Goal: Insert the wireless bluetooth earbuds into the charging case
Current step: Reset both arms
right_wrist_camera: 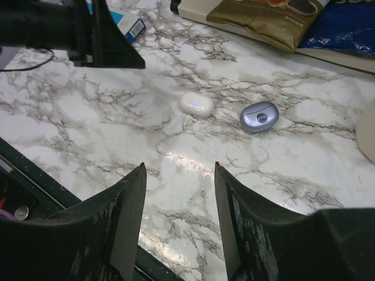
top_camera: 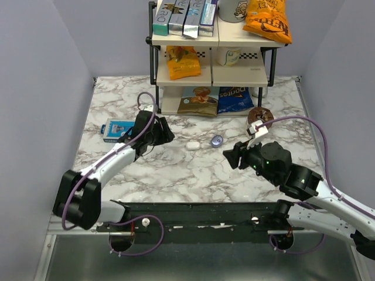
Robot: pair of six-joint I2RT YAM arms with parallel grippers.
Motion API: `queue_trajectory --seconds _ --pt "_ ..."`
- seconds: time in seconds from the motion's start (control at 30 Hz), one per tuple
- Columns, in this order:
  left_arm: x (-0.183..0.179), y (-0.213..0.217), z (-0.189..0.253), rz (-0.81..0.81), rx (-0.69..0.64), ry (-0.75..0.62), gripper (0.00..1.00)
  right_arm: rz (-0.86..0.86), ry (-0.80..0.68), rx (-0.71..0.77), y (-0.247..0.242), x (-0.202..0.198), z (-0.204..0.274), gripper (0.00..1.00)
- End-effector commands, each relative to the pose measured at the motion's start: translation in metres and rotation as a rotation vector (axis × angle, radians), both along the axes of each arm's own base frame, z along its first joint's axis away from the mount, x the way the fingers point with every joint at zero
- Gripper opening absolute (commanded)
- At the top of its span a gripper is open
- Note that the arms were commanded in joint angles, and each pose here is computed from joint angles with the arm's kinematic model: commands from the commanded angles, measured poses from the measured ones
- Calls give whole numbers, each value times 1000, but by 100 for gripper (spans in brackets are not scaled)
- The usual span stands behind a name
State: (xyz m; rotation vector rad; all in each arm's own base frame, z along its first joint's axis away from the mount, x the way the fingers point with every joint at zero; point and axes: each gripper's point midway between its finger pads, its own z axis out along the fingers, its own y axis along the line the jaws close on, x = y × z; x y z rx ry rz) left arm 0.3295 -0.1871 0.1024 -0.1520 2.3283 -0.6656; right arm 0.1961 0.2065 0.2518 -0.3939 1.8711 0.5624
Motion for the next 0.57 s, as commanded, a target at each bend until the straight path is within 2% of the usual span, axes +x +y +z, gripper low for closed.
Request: queue_trajectory --seconds 0.0,0.03,0.07,0.17,0.3,0.4,0.53 --pt "-3 52 30 237 147 -30 86 -53 -24 -7 -7 7 -2 59" --pt "-9 61 28 291 166 -4 99 -68 -27 -14 -8 9 -1 59" --pt "-7 70 36 371 171 -8 99 -75 -30 -16 -9 10 0 59" --pt "-11 80 43 438 215 43 99 -93 -36 -34 -9 15 3 59" --pt "-16 78 49 408 276 47 99 -98 -39 -35 -9 17 5 59" --pt "-20 78 48 401 269 38 98 -94 -37 -35 -7 16 4 59" --pt "-21 72 56 355 225 -48 98 -111 -42 -39 -12 17 3 59"
